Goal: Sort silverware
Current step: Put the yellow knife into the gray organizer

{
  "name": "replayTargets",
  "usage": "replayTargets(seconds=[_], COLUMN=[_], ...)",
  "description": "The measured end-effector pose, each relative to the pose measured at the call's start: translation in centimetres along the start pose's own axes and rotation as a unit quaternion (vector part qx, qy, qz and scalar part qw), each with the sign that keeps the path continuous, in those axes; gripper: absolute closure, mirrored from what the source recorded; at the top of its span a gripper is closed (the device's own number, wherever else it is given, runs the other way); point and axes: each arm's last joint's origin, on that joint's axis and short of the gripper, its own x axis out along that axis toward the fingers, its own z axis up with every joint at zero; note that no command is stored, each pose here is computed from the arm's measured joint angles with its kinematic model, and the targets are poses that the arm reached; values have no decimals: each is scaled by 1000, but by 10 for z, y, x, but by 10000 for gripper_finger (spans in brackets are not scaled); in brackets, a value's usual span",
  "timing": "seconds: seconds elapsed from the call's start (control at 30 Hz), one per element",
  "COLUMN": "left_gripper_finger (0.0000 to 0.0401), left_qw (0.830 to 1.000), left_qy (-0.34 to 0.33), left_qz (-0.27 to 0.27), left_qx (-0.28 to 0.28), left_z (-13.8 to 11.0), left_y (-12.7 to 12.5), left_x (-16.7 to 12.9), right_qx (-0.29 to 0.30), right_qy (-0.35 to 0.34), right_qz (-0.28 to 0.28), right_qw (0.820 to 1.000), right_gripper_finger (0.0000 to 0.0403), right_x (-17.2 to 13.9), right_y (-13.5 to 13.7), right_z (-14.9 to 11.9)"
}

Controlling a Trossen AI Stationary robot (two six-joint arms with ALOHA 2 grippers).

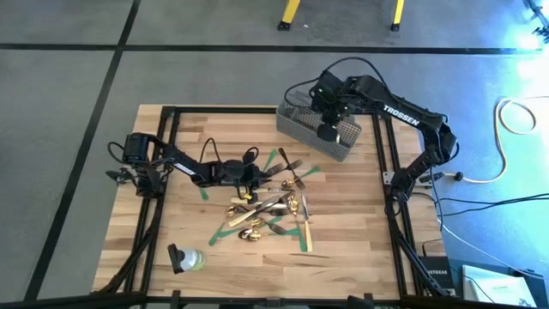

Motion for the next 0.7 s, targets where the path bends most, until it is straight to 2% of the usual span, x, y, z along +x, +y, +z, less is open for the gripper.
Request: replayTargets(seconds=[0.2, 0.7], left_gripper_finger=[352, 352], left_qw=[1000, 1000], left_qy=[0, 0], left_qz=[0, 0], left_qx=[0, 0], left_z=[0, 0], left_y=[0, 0], left_x=[0, 0], right_qx=[-2, 6], right_qy=[42, 26], right_qz=[-2, -12], right_qw=[999, 1000], right_gripper_finger=[403, 403], right_x=[-1, -27], right_y=[1, -1], right_z=[-8, -8])
